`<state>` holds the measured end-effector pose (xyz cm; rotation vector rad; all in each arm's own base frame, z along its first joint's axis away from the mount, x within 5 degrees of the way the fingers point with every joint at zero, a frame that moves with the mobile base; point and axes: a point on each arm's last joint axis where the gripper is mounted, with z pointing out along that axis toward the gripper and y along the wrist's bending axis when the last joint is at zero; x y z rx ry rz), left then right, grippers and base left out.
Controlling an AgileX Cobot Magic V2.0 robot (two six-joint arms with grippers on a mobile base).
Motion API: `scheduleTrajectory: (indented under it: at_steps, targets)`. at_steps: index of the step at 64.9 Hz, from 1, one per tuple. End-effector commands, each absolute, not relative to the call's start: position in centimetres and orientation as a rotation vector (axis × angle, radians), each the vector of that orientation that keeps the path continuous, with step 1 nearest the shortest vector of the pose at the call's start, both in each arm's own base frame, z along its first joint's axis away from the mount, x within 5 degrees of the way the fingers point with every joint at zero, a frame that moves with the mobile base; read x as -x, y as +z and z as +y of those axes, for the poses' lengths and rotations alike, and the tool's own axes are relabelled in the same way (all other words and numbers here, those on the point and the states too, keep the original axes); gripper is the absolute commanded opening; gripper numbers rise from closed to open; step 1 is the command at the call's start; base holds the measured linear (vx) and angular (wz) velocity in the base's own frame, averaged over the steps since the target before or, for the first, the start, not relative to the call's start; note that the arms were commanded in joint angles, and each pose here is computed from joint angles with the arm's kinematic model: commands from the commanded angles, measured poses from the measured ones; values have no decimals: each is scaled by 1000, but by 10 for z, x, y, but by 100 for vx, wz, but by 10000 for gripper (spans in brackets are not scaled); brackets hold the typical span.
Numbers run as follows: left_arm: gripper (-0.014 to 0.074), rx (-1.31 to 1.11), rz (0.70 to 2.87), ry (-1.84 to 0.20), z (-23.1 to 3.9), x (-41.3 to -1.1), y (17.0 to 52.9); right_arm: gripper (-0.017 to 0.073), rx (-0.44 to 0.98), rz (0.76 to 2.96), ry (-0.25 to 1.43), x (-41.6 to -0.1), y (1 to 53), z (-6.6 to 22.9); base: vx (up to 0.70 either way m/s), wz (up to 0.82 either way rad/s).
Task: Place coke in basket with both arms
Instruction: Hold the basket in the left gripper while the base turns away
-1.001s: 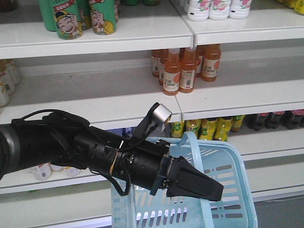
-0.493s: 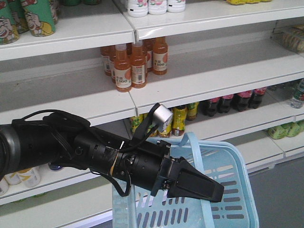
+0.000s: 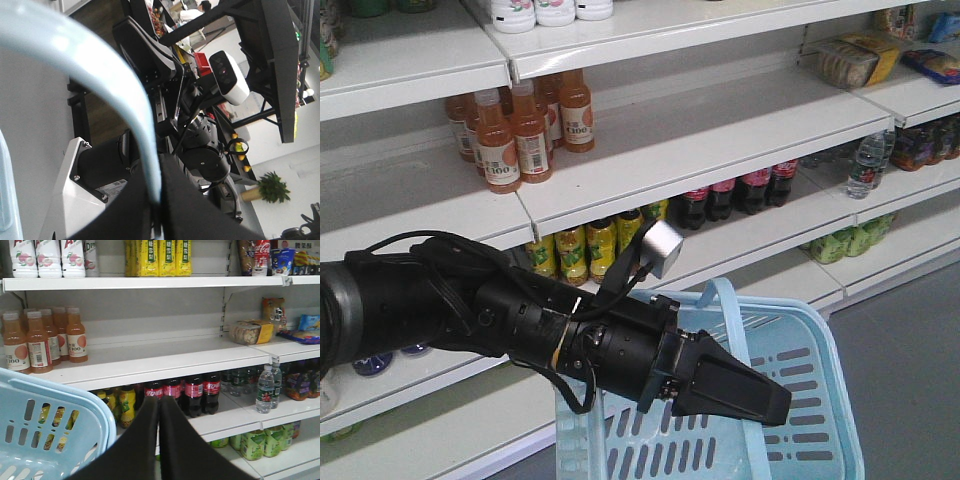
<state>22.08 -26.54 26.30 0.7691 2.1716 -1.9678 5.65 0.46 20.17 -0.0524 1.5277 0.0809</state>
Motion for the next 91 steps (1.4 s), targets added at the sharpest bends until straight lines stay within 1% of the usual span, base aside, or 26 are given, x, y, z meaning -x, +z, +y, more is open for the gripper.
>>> scheduleTrajectory:
  at_steps: [1,51,91]
  targets:
    - [-5,-897,1941,-2220,-260,-203,302,-5,61,1460,81,-56,203,5,-5,-25]
    - [-5,-897,1941,-2220,-260,-203,302,-5,61,1460,81,-56,203,5,-5,-30]
    - [-5,-897,1941,-2220,-260,-203,302,-5,61,1460,81,-56,203,5,-6,-41]
